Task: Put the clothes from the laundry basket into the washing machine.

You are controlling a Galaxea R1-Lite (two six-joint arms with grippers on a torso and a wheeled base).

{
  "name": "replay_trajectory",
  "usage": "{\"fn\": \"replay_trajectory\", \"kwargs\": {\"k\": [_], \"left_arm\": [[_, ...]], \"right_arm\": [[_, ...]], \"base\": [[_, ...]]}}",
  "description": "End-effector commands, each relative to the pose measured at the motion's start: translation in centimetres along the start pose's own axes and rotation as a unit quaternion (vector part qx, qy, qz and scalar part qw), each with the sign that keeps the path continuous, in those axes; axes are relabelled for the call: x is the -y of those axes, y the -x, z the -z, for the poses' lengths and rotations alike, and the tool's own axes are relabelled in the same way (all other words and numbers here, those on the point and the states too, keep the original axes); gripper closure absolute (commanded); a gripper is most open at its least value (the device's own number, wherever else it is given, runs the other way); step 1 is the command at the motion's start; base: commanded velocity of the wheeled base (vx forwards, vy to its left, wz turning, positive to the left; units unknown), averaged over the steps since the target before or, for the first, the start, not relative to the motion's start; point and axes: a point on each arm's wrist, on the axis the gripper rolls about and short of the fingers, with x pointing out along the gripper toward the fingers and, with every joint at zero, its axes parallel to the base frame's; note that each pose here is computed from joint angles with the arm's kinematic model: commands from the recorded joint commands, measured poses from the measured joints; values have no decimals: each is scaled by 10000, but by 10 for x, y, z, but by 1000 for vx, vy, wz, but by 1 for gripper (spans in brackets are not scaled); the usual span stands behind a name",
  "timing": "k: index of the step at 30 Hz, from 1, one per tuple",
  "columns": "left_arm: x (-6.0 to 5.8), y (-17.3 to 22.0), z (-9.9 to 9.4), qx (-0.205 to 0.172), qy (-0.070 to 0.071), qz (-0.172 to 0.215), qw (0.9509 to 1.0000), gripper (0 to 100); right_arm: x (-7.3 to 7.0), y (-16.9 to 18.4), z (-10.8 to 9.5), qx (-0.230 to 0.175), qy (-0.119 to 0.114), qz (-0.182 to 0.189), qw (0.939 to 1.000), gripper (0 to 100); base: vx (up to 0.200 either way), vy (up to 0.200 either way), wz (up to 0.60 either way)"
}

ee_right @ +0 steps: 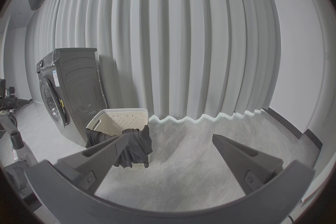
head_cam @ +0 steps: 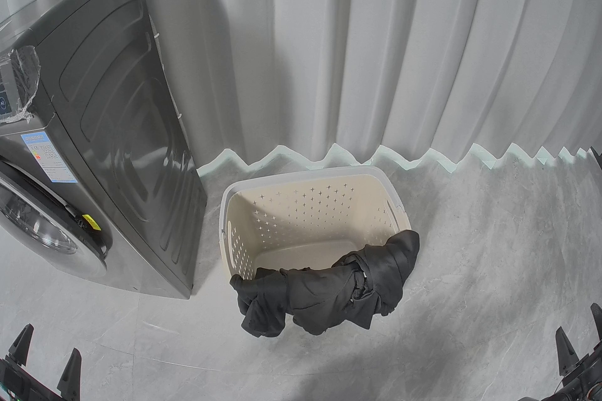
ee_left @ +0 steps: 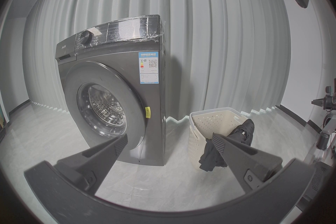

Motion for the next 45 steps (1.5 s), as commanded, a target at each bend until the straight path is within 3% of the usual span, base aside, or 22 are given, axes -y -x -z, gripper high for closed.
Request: {"fn": "replay_trajectory", "kwargs": {"k": [1, 16, 28, 40, 45], "left_arm": [[0, 0, 5, -3, 1, 1, 10000, 0], [0, 0, 5, -3, 9, 1, 10000, 0], [0, 0, 5, -11, 16, -6, 10000, 0], [0, 0, 5, -3, 9, -6, 10000, 0], [0, 0, 5, -3, 1, 1, 10000, 0]], "right_arm": [[0, 0, 5, -28, 1, 0, 10000, 0], [0, 0, 5, -28, 9, 7, 10000, 0], [0, 0, 5, -28, 1, 7, 10000, 0], [0, 0, 5, -28, 1, 0, 10000, 0], [0, 0, 5, -28, 1, 7, 10000, 0]], "base": [[0, 0, 0], [160, 0, 0], [0, 0, 0], [0, -200, 0], [0, 0, 0]]}}
